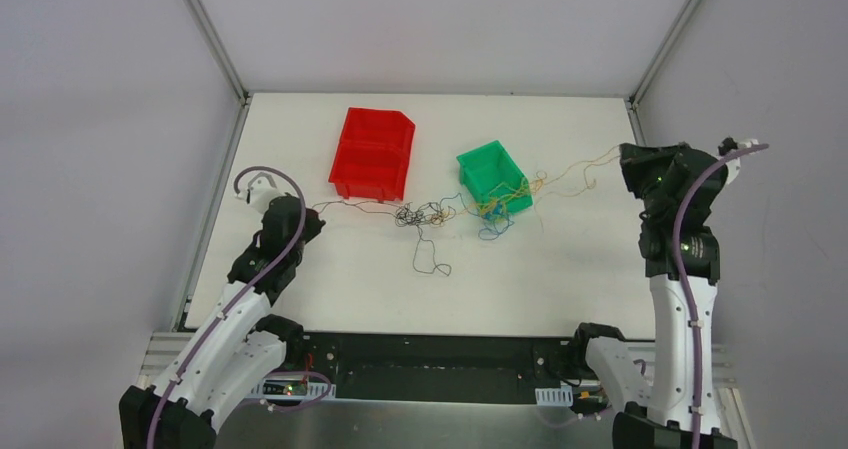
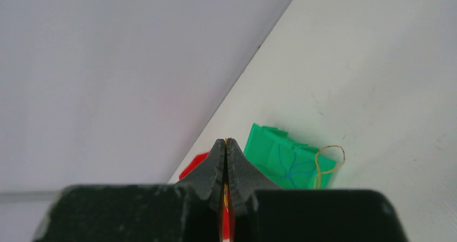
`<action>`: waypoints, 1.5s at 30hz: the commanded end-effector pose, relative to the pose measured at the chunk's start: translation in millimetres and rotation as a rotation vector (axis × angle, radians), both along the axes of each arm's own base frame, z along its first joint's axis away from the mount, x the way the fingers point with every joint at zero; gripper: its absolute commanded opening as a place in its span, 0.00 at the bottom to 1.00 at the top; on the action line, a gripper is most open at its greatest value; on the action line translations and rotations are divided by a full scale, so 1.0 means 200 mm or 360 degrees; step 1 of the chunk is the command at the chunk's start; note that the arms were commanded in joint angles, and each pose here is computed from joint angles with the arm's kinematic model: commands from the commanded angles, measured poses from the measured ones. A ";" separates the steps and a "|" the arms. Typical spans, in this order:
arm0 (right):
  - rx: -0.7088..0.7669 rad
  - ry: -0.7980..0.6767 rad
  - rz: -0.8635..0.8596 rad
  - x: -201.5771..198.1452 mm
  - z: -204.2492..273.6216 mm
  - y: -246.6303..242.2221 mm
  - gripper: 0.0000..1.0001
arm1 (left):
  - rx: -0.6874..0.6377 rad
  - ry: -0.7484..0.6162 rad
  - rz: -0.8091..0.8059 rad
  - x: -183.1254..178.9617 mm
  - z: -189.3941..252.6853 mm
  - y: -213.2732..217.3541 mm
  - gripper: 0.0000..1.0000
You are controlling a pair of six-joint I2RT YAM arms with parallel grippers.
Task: Untangle the cables
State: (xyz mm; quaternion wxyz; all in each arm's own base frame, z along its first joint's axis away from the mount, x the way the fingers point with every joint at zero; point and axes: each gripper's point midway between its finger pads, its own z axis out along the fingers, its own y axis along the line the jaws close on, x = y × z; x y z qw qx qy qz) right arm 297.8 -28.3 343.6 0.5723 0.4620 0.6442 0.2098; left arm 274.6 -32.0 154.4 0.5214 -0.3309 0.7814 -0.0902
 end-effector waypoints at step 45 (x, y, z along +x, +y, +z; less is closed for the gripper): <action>-0.0712 0.0239 0.1554 -0.28 0.39 1.02 0.00 | 0.0305 -0.1018 -0.2349 0.02 0.38 -1.75 0.78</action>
